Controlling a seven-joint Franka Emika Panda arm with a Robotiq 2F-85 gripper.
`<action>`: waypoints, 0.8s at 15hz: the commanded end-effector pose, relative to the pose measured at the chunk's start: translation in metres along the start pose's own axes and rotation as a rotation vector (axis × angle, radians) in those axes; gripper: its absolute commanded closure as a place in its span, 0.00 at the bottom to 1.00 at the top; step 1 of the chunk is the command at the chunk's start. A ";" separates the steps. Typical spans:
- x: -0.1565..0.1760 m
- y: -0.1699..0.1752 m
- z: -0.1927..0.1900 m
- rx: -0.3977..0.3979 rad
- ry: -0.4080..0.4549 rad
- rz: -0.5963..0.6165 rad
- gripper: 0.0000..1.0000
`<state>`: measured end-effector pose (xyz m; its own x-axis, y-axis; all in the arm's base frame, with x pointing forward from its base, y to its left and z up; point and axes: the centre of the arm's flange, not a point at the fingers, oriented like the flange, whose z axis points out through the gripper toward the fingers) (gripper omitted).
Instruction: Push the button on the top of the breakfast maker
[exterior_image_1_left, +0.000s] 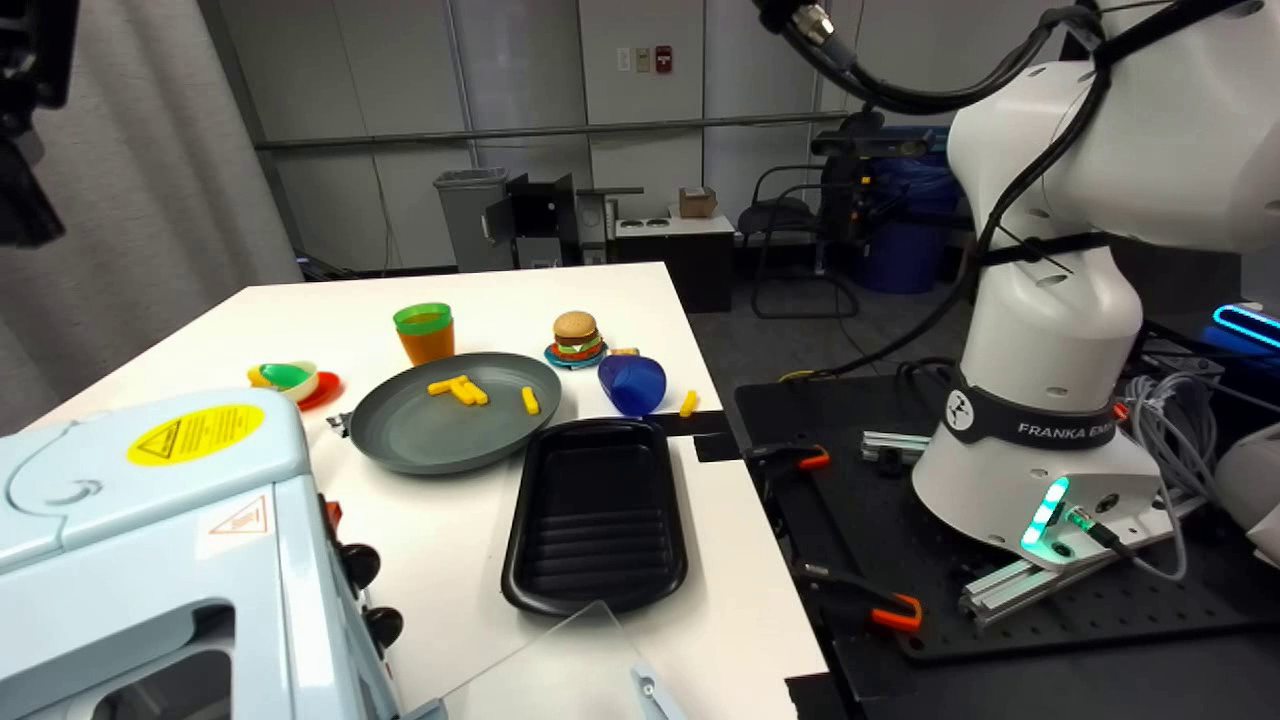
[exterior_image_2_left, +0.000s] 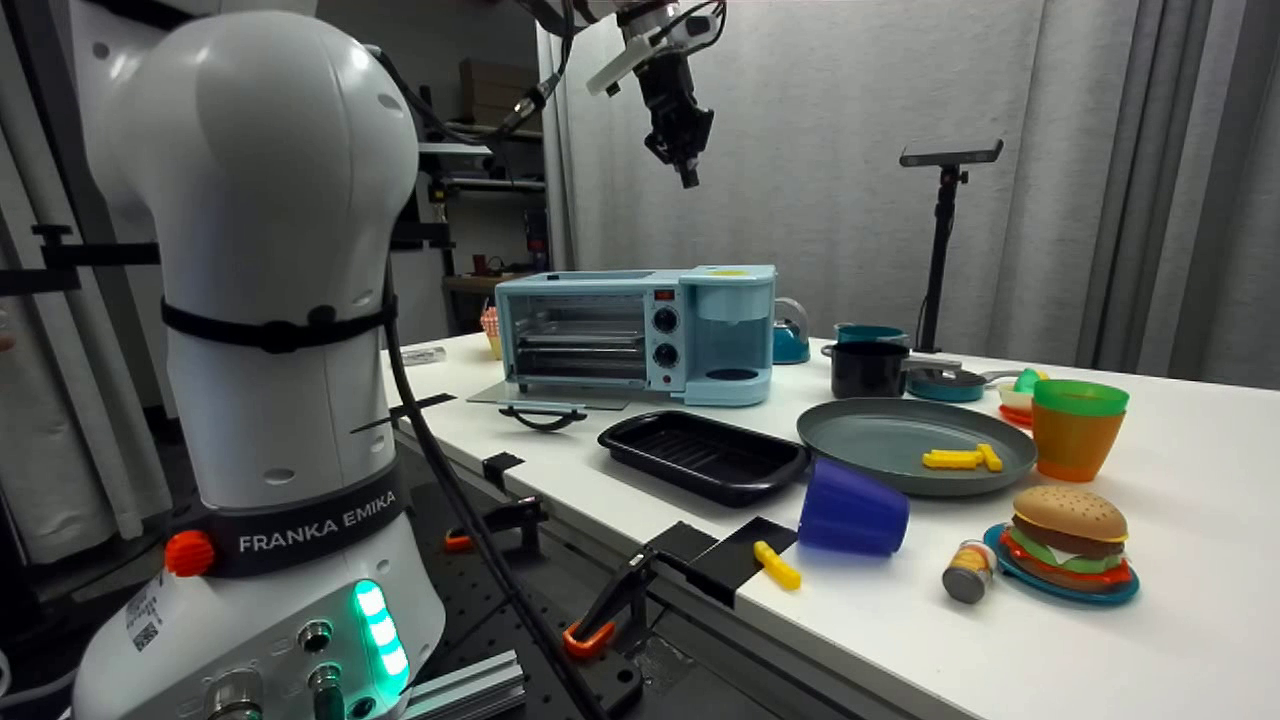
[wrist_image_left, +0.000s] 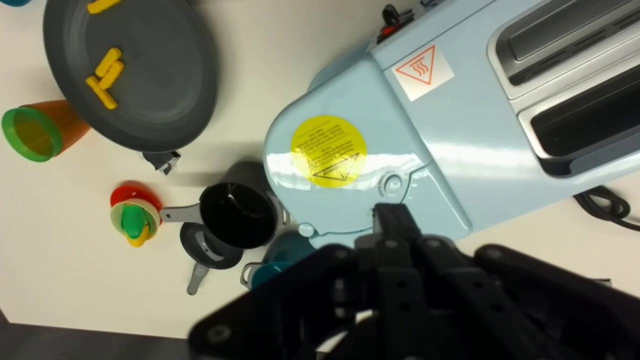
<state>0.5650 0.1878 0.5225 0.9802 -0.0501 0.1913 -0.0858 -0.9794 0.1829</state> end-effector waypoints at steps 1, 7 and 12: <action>0.006 -0.010 0.004 0.014 -0.002 0.003 1.00; 0.019 -0.016 0.013 0.041 -0.024 0.004 1.00; 0.032 -0.020 0.023 0.046 -0.041 0.006 1.00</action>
<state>0.5854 0.1958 0.5007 0.9860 -0.0555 0.1570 -0.0815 -0.9831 0.1641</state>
